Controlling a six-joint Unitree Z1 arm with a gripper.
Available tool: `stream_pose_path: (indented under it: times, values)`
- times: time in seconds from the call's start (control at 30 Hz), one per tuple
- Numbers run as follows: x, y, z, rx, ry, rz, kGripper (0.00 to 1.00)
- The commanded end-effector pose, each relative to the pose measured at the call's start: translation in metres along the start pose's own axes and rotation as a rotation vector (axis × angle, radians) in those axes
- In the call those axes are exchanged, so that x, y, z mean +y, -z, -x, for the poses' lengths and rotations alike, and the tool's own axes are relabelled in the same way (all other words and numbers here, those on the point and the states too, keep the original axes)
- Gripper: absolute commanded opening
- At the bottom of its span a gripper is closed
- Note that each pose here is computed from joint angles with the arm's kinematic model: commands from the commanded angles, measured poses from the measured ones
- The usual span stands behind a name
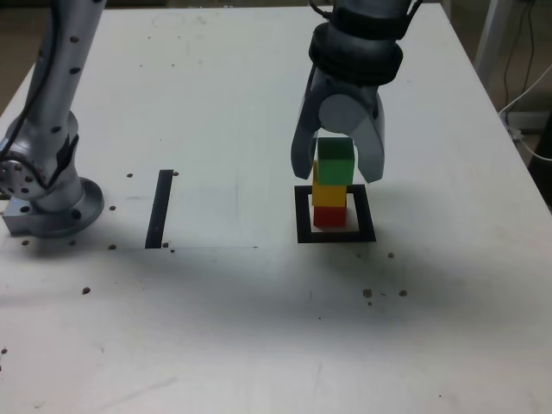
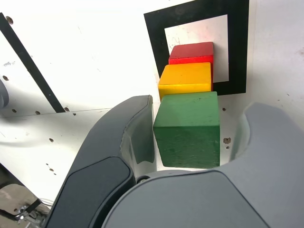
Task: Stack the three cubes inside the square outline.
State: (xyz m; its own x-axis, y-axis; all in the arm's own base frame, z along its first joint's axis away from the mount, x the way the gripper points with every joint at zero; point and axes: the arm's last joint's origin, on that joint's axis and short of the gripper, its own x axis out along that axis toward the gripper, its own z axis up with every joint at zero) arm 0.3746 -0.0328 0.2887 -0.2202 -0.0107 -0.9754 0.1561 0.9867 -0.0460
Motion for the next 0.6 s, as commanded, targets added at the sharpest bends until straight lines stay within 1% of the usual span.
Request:
stream_pose_path:
  times: [0.0,0.13,0.23,0.47,0.57]
  values:
    - [0.001,-0.001,-0.002,0.010,0.003,0.000,1.00]
    - [0.001,0.001,-0.001,0.009,0.001,0.000,1.00]
    - [0.001,0.006,0.003,-0.002,-0.012,0.002,1.00]
    - [0.001,0.039,0.026,-0.058,-0.081,0.033,1.00]
    - [0.001,0.057,0.033,-0.072,-0.101,0.051,1.00]
